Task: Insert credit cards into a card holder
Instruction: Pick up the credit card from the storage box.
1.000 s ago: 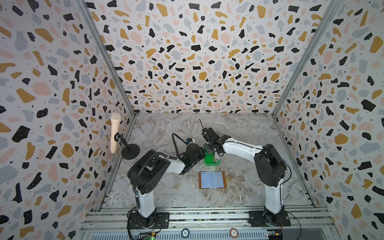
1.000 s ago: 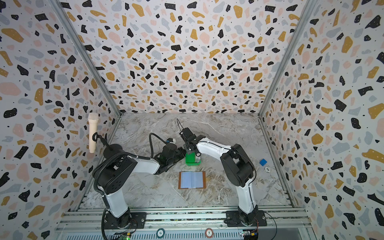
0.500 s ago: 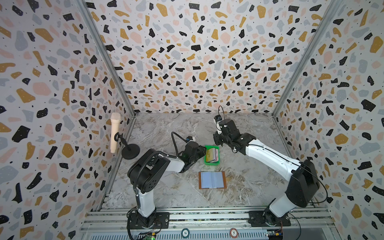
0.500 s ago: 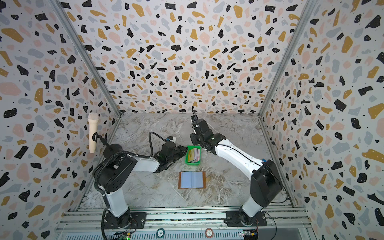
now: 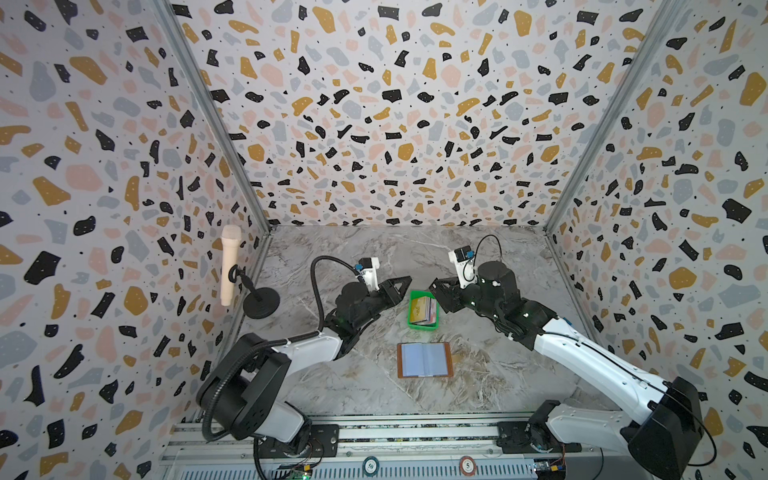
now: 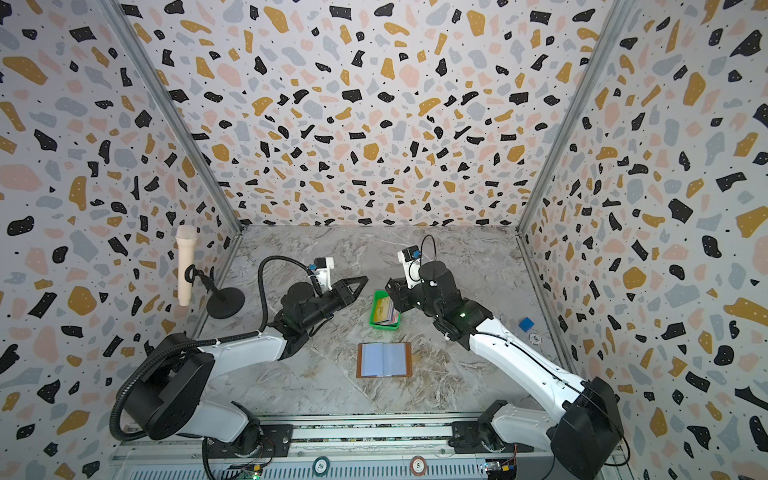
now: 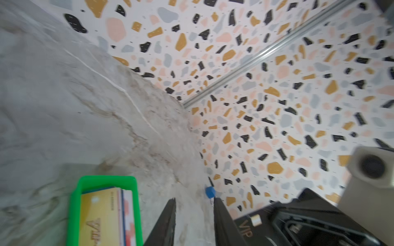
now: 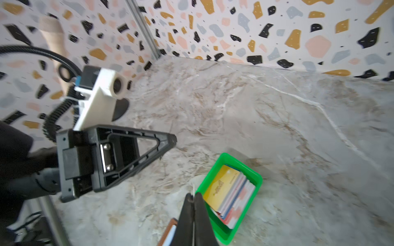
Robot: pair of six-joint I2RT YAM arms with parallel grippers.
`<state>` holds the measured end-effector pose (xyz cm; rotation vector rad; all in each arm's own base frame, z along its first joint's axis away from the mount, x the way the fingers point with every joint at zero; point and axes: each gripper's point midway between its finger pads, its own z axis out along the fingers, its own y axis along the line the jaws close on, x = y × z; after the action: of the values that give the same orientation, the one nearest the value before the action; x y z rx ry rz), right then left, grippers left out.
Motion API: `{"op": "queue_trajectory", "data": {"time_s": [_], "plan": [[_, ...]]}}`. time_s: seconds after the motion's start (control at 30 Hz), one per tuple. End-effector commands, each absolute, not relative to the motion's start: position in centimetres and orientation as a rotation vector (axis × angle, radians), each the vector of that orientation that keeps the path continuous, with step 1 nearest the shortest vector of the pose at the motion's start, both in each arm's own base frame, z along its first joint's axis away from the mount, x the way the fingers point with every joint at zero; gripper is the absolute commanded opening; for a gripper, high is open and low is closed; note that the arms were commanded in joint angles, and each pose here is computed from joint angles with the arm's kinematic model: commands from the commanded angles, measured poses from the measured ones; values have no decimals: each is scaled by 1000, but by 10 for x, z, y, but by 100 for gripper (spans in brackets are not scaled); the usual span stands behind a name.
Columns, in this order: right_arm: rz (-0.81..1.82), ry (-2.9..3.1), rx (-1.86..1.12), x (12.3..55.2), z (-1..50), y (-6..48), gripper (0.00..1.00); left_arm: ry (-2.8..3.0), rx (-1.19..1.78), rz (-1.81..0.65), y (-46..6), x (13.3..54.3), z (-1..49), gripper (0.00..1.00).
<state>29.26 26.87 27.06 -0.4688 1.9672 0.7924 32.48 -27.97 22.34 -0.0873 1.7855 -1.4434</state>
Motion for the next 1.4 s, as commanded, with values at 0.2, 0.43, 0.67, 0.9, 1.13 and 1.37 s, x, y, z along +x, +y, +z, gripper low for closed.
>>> {"op": "queue_trajectory", "data": {"time_s": [0.2, 0.43, 0.67, 0.9, 1.13, 1.37], "plan": [[1255, 1703, -463, 259, 339, 298, 0, 1440, 76, -1711, -269, 261, 297, 38], [1346, 1679, -503, 244, 343, 310, 0, 1399, 99, -1781, -274, 252, 298, 39], [1393, 1715, -530, 237, 330, 317, 0, 1316, 111, -1856, -271, 242, 309, 28], [1381, 1783, -623, 228, 310, 319, 0, 1336, 127, -1871, -272, 237, 304, 1], [1384, 1851, -748, 215, 290, 301, 20, 1370, 203, -1879, -278, 228, 302, 0], [1395, 1871, -880, 191, 280, 275, 43, 1555, 357, -1763, -291, 220, 278, 0]]}}
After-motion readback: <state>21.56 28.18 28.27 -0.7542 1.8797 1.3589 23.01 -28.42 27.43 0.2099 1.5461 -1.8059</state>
